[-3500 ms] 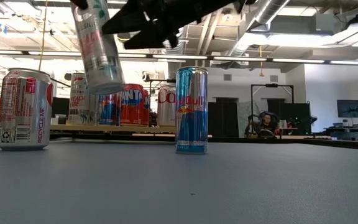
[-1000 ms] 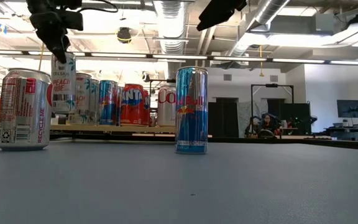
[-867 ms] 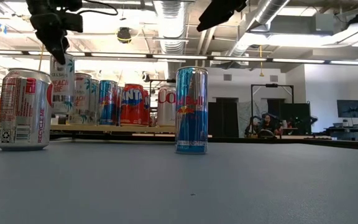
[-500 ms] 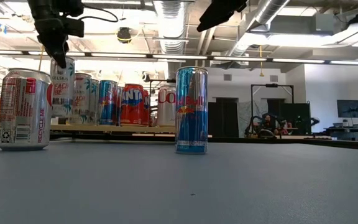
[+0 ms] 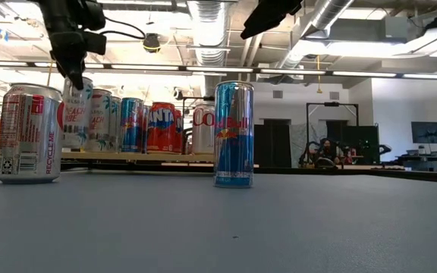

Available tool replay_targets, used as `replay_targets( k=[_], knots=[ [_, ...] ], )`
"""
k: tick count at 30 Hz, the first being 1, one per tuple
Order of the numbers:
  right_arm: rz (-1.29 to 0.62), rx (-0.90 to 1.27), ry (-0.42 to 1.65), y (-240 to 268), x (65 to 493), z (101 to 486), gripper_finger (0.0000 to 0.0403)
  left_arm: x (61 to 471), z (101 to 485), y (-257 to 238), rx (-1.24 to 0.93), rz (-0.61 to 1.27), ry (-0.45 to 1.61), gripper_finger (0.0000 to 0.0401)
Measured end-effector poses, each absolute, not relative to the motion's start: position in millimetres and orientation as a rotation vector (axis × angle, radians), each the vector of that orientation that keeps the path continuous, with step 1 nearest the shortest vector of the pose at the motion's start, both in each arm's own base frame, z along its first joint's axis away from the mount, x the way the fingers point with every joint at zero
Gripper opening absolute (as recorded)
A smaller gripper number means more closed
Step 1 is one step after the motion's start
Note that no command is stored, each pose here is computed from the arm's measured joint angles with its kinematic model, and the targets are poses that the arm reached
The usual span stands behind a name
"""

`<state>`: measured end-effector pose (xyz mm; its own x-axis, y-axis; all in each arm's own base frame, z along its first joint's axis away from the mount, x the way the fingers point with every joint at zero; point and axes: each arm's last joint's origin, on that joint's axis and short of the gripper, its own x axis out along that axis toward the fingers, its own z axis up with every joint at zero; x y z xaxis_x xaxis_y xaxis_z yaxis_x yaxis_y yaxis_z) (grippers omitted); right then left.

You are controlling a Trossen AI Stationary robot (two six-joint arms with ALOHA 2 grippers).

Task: Place canned beverage on shelf
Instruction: Put the white pink soda can on the shelf aligned with the other white pink soda cans

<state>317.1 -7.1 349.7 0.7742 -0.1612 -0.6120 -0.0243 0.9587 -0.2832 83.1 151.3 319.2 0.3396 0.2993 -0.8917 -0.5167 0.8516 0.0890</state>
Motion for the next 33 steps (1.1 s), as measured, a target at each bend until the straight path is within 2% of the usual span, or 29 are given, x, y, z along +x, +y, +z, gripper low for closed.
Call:
replay_targets(
  k=[13,21,33],
  knots=[
    [-0.073,-0.285,0.697,-7.1,316.3,348.7,0.0333,86.4,315.3,158.3,-0.246,0.516,1.095,0.0258],
    [-0.074,-0.285,0.697,-7.1,316.3,348.7,0.0333,86.0,315.8,160.1,-0.236,0.561,1.106,0.0280],
    [-0.074,-0.285,0.697,-7.1,316.3,348.7,0.0333,85.8,317.4,160.0,-0.270,0.590,1.095,0.0283]
  ],
)
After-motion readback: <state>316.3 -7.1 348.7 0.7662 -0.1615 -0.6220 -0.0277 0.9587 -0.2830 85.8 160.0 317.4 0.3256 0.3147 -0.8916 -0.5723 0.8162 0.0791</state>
